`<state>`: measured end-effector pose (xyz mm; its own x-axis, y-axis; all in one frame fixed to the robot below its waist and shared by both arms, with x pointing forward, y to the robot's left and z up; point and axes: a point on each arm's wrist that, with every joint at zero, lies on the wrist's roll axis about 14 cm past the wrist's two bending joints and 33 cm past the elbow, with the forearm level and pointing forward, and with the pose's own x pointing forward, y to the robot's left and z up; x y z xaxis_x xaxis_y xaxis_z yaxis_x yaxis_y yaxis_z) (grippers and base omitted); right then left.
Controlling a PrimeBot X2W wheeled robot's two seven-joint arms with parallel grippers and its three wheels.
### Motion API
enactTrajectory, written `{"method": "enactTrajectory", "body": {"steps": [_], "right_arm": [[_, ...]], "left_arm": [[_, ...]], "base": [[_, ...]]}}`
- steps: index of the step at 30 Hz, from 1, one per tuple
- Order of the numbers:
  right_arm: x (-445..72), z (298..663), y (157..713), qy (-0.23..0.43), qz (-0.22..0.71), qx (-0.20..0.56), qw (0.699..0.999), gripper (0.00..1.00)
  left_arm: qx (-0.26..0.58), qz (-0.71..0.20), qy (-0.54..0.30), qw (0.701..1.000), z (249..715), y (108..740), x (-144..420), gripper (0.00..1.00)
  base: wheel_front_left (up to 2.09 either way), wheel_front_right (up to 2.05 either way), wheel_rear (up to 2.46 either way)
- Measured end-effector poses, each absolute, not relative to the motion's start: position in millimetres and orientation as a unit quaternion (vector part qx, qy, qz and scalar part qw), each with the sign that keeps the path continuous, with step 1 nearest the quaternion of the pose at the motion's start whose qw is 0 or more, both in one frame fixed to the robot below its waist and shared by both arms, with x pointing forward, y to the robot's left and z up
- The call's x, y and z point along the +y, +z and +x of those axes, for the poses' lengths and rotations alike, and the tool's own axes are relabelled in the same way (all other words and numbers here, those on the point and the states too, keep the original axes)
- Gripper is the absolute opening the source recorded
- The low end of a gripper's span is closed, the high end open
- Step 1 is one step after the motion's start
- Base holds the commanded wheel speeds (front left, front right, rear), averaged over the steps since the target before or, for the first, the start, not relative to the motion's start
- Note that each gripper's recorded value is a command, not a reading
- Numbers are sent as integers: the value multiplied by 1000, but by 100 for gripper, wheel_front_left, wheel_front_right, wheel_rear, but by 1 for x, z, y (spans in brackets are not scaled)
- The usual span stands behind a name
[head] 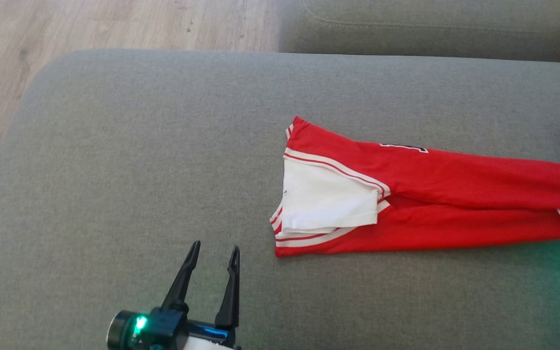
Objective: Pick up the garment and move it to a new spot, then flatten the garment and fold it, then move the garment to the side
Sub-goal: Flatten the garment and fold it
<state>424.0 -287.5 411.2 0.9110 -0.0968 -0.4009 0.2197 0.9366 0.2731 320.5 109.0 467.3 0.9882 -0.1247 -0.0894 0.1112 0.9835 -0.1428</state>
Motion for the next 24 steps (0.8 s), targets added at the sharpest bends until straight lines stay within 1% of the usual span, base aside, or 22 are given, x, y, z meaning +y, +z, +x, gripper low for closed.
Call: {"method": "enactTrajectory", "body": {"steps": [3, 6, 10, 13, 19, 24], "right_arm": [[-279, 433, 431, -63, 158, 166, 971, 0], [-259, 442, 451, -30, 159, 141, 977, 0], [-213, 453, 472, 29, 165, 118, 979, 0], [-165, 460, 490, 92, 159, 106, 977, 0], [-72, 455, 507, 211, 156, 115, 958, 0], [-17, 441, 499, 283, 145, 145, 937, 0]], "left_arm": [[45, -67, -63, 995, 322, 469, 108, 100], [44, -67, -63, 995, 322, 469, 109, 100], [42, -69, -64, 995, 320, 470, 109, 100], [39, -69, -60, 995, 318, 472, 112, 100], [38, -67, -47, 996, 312, 471, 121, 100], [39, -74, -29, 996, 309, 470, 128, 100]], "base": [[0, 0, 0], [0, 0, 0], [0, 0, 0], [0, 0, 0], [0, 0, 0], [0, 0, 0]]}}
